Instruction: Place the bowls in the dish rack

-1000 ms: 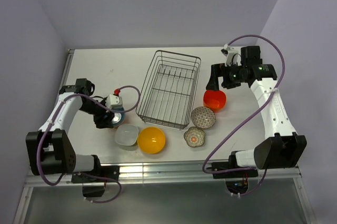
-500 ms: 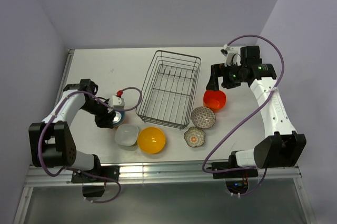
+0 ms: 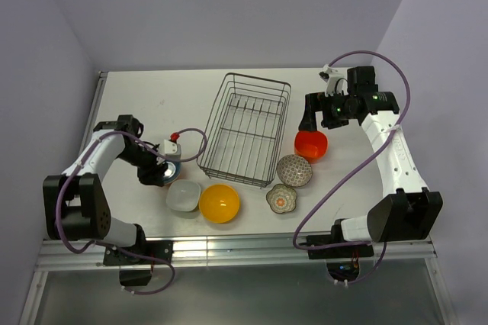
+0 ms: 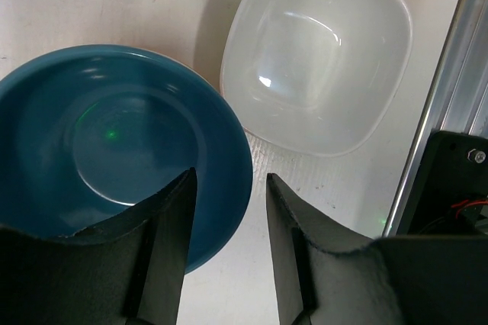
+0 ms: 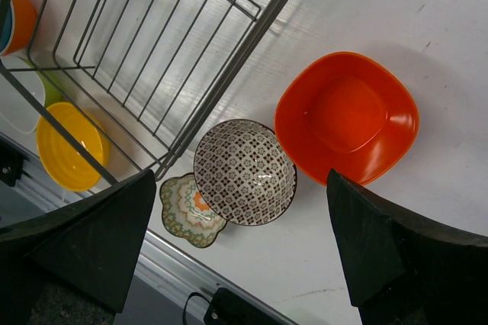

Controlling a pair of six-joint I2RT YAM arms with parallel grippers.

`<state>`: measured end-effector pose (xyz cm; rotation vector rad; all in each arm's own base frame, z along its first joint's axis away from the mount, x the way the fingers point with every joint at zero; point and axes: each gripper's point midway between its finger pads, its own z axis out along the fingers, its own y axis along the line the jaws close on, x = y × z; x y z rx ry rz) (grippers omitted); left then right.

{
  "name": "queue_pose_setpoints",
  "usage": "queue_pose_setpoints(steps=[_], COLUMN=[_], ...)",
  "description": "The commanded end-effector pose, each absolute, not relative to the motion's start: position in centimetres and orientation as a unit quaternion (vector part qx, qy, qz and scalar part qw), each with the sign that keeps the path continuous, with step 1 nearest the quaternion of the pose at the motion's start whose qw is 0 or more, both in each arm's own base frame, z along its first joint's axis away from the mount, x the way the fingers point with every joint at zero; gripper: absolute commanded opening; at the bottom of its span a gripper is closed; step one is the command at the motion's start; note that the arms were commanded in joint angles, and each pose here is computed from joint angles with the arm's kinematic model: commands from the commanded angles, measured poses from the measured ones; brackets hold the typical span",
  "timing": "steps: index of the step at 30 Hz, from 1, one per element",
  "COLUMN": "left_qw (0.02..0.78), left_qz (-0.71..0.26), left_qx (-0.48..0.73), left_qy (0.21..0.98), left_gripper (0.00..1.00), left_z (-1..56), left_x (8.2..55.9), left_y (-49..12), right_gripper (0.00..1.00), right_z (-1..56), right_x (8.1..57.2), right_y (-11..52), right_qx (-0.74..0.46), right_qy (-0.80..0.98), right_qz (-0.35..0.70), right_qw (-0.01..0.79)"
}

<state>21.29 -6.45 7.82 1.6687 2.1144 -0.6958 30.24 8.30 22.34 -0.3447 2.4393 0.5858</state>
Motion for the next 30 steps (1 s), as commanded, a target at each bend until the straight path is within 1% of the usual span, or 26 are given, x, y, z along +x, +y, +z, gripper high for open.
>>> queue_pose_setpoints(steps=[1, 6, 12, 15, 18, 19, 30], left_qw=[0.173, 0.168, 0.170, 0.170, 0.170, 0.172, 0.185], left_qz=[-0.255, -0.251, -0.256, -0.258, -0.264, -0.265, -0.258], left_qx=[0.600, 0.601, 0.598, 0.598, 0.596, 0.595, 0.577], left_qy=[0.739, 0.740, 0.740, 0.739, 0.739, 0.739, 0.752], left_gripper=[0.47, 0.46, 0.34, 0.32, 0.24, 0.19, 0.00], left_z=[7.6, 7.0, 7.5, 7.8, 8.1, 8.4, 10.3], left_x=[20.9, 21.0, 21.1, 21.0, 20.9, 21.1, 21.1], left_y=[-6.7, -6.5, -6.7, -6.7, -6.9, -7.0, -7.1], right_gripper=[1.00, 1.00, 1.00, 1.00, 1.00, 1.00, 1.00], right_z=[22.5, 22.4, 22.4, 22.4, 22.5, 22.5, 23.5], right_x=[30.3, 30.2, 30.3, 30.3, 30.3, 30.4, 30.2], right_y=[8.0, 7.9, 7.9, 7.9, 7.9, 7.9, 8.6], right_qx=[-0.132, -0.132, -0.132, -0.132, -0.132, -0.132, -0.139], right_qy=[0.919, 0.919, 0.919, 0.919, 0.919, 0.918, 0.911], right_qz=[0.213, 0.210, 0.209, 0.210, 0.209, 0.210, 0.229], right_qw=[0.305, 0.306, 0.307, 0.306, 0.308, 0.308, 0.314])
